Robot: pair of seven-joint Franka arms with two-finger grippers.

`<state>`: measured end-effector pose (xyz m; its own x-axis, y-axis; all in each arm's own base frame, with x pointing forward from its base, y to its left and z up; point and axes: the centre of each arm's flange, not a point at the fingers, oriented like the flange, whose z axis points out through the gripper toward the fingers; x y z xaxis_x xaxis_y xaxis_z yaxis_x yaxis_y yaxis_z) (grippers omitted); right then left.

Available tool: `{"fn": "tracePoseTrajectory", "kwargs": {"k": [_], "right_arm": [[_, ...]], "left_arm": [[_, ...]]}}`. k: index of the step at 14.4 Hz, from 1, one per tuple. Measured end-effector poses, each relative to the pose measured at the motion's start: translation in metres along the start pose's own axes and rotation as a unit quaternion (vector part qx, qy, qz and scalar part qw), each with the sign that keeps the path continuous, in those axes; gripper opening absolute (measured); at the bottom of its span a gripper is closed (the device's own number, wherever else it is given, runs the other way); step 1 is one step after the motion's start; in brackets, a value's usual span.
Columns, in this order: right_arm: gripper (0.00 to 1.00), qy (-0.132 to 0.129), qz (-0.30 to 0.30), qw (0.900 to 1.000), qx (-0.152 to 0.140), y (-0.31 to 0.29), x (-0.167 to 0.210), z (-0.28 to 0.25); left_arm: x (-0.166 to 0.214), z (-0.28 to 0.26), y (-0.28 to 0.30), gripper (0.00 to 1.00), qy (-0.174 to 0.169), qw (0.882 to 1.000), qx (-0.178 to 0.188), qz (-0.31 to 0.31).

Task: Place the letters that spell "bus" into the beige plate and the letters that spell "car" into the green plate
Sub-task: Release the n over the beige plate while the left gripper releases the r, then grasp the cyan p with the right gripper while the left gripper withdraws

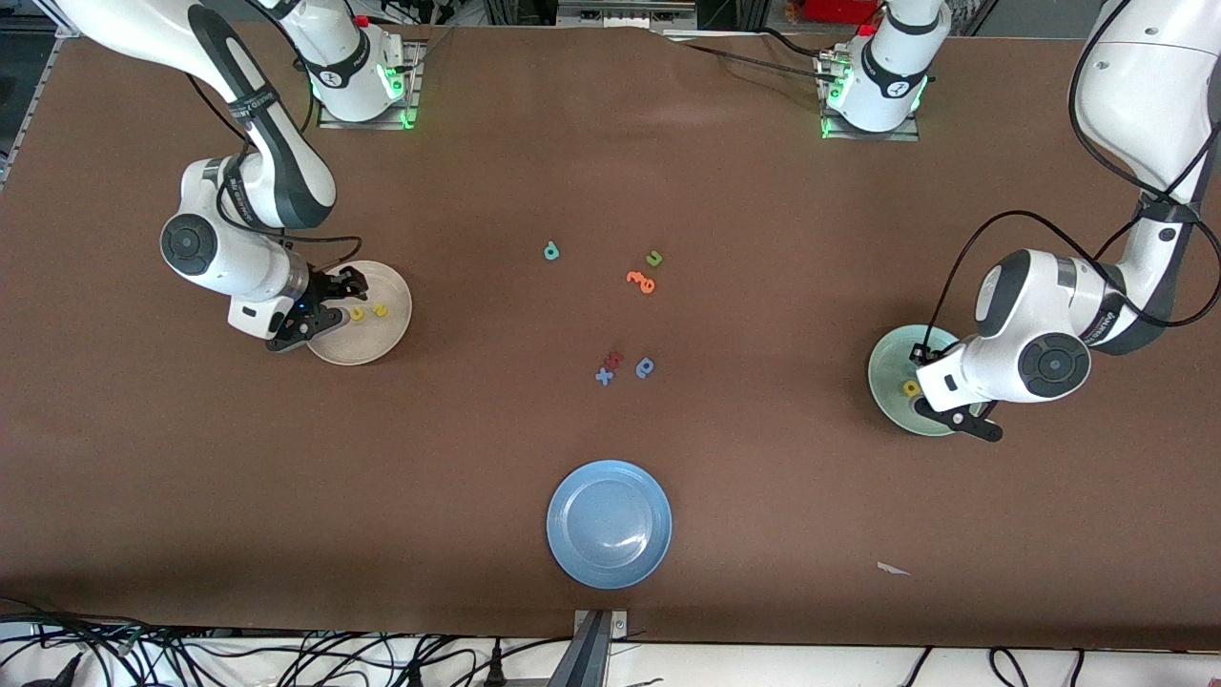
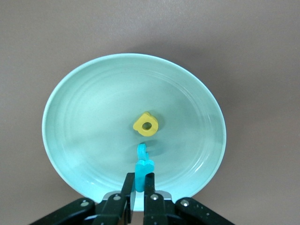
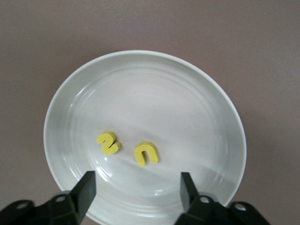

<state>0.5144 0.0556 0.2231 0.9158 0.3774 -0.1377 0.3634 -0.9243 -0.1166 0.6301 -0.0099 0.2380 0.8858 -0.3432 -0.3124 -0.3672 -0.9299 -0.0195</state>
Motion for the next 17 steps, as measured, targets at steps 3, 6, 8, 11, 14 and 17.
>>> {"fn": "tracePoseTrajectory", "kwargs": {"k": [3,6,8,11,14,17], "right_arm": [[1.00,-0.001,0.033,0.999,-0.001,-0.042,0.009,-0.007],[1.00,0.000,0.072,0.997,-0.005,-0.109,0.019,-0.007],[1.00,0.005,0.097,0.995,-0.008,-0.149,0.022,-0.005],[1.00,0.023,0.128,0.991,-0.009,-0.204,0.024,0.000],[1.00,0.036,0.150,0.988,-0.003,-0.266,0.018,0.014],[1.00,0.049,0.165,0.985,0.011,-0.303,0.013,0.030]], "left_arm": [[0.002,-0.007,0.002,0.45,0.006,1.000,0.002,0.001],[0.002,-0.027,-0.005,0.73,0.015,1.000,0.007,-0.006],[0.001,-0.045,-0.013,0.93,0.012,1.000,0.011,-0.014],[-0.002,-0.073,-0.023,1.00,0.006,1.000,0.014,-0.025],[-0.006,-0.086,-0.033,1.00,0.008,0.999,-0.002,-0.042],[-0.018,-0.092,-0.058,1.00,0.021,0.995,-0.052,-0.080]]}}
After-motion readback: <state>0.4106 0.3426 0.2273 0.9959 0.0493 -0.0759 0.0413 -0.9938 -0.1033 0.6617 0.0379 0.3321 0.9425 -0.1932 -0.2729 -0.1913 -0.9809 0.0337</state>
